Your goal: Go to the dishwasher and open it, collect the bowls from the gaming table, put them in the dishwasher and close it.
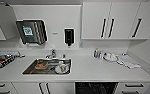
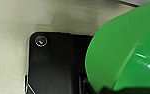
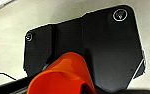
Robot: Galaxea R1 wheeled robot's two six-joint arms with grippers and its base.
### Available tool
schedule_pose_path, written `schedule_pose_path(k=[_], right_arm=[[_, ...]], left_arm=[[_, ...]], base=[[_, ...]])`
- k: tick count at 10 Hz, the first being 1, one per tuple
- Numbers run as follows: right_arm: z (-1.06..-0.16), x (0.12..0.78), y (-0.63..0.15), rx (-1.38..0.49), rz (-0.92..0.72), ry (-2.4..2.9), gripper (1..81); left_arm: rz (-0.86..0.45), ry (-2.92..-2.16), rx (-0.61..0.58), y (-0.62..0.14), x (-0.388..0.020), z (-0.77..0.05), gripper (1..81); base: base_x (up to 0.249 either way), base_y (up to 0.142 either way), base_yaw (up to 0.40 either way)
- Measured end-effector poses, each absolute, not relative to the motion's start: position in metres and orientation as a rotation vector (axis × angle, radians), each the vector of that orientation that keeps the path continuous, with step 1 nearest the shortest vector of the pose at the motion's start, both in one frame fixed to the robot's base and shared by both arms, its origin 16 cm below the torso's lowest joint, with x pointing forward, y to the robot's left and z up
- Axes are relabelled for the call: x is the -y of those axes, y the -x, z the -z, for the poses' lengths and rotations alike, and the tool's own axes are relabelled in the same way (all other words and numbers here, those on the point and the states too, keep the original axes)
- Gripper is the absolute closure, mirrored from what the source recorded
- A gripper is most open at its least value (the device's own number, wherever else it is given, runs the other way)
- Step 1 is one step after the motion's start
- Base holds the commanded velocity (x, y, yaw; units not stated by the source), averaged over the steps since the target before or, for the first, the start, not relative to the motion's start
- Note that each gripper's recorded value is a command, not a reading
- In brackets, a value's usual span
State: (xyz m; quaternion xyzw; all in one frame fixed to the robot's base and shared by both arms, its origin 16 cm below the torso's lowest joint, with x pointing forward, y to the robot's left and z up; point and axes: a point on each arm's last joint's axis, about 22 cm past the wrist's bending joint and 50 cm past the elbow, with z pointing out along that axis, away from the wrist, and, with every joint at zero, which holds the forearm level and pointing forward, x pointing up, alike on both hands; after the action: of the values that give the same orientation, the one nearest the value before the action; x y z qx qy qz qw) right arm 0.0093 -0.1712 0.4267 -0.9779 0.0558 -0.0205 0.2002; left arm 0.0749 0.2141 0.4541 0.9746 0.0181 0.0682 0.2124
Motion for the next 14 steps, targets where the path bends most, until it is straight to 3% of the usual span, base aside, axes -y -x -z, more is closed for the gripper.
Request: schedule_pose_path(k=[2,9,14], right_arm=[[-0.425,0.177,-0.003,-0.167,0.025,2.736,81.1],[-0.428,0.197,-0.026,-0.172,0.063,2.728,81.1],[-0.429,0.195,-0.028,-0.172,0.065,2.723,81.1]], left_arm=[[-0.149,-2.695,-0.077,-0.064,-0.227,-0.46,81.1],[-0.219,-2.627,-0.121,-0.11,-0.272,-0.514,81.1],[-0.358,-2.547,-0.101,-0.191,-0.293,-0.583,81.1]], base=[[0.0,0.0,0.0],[0.0,0.0,0.0],[0.0,0.0,0.0]])
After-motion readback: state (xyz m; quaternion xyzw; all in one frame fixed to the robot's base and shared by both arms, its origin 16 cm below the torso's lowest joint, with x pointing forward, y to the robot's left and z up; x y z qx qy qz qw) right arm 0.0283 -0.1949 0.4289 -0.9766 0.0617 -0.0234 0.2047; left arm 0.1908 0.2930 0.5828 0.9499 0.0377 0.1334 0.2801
